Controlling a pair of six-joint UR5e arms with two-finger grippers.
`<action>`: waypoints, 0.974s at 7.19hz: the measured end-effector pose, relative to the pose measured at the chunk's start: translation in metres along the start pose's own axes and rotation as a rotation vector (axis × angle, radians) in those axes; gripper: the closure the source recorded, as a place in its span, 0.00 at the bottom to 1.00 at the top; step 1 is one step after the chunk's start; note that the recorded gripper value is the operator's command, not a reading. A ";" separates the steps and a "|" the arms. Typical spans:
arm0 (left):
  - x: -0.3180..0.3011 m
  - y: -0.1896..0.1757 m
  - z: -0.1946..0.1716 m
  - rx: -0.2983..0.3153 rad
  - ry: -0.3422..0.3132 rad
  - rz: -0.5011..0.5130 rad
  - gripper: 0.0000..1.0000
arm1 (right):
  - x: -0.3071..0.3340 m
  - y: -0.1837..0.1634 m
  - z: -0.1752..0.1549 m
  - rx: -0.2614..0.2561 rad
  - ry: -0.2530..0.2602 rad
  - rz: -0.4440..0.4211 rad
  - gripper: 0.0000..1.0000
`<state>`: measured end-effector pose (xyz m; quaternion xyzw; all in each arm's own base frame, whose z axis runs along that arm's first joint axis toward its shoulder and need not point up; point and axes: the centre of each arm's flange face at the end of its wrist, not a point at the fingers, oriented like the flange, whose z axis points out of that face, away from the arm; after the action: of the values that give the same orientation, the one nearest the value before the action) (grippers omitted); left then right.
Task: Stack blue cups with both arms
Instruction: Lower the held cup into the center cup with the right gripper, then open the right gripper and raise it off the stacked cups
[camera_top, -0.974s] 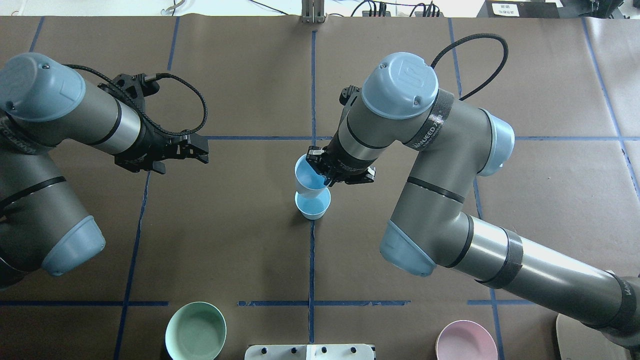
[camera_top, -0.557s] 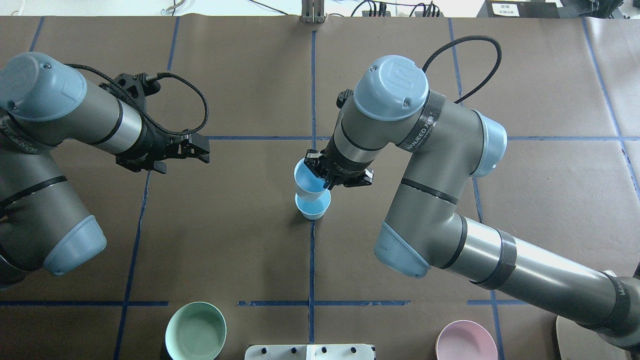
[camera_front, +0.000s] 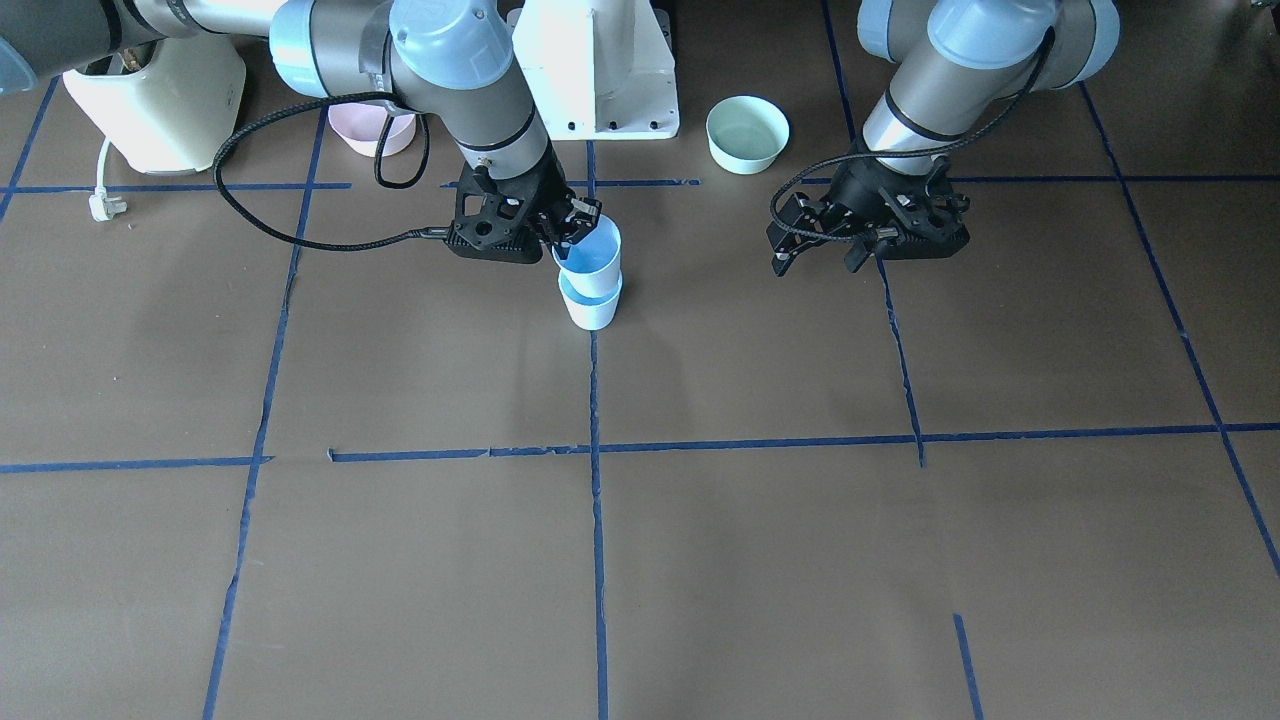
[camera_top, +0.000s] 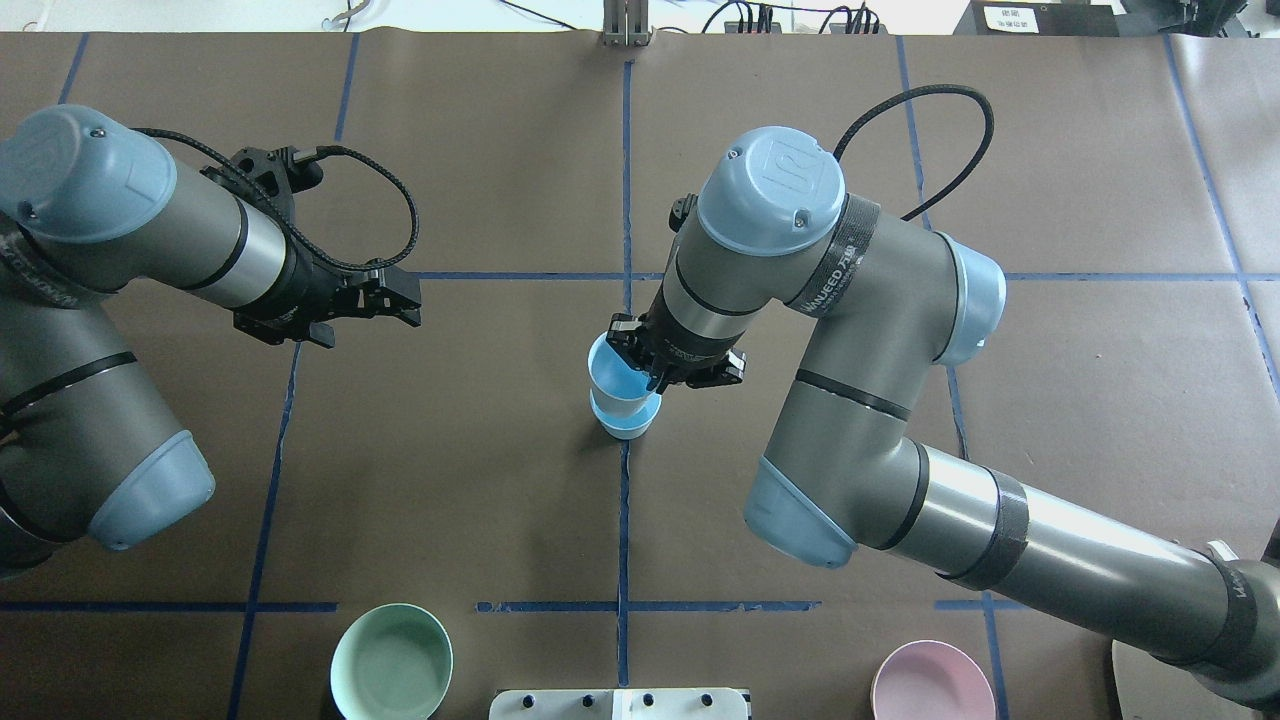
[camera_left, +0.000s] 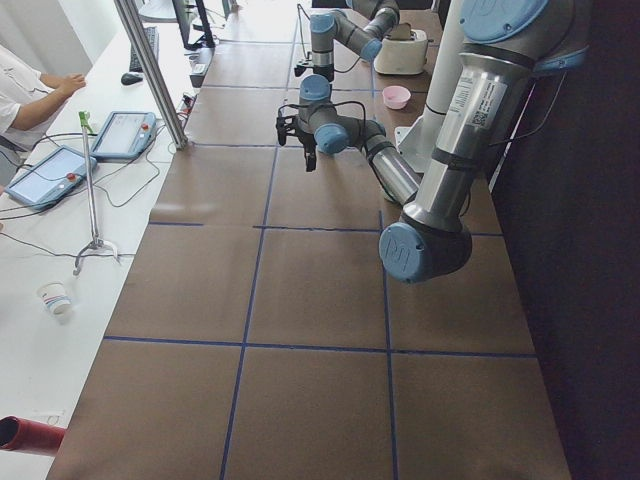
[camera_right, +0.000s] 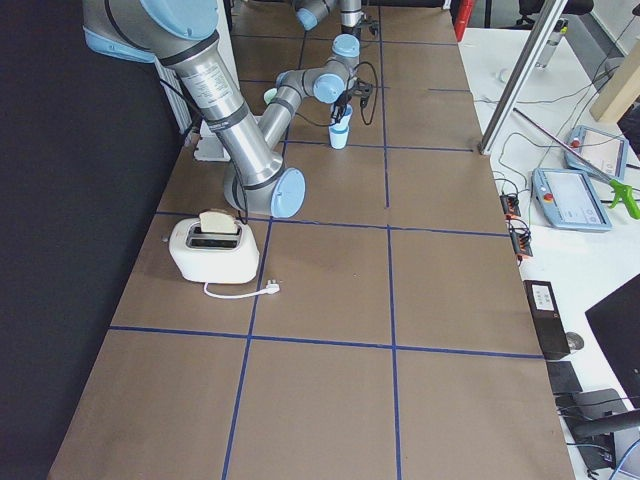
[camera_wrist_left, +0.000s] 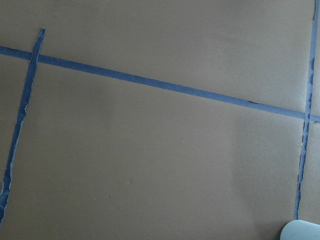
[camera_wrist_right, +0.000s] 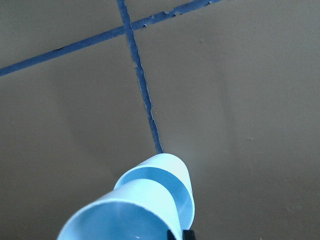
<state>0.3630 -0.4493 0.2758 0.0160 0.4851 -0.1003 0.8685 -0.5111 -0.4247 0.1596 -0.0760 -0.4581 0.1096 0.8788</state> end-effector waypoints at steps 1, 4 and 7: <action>0.000 0.000 0.000 0.000 0.000 -0.001 0.00 | 0.000 0.000 0.000 -0.001 0.004 0.002 0.68; 0.000 0.000 0.000 0.000 0.000 -0.001 0.00 | 0.002 0.001 -0.001 -0.002 0.014 0.006 0.03; 0.001 0.000 0.000 0.000 0.001 -0.001 0.00 | 0.009 -0.004 -0.035 0.025 0.007 0.021 0.01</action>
<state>0.3635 -0.4497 0.2755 0.0159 0.4856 -0.1008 0.8682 -0.4770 -0.4277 0.1474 -0.0701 -0.4529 0.1246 0.8801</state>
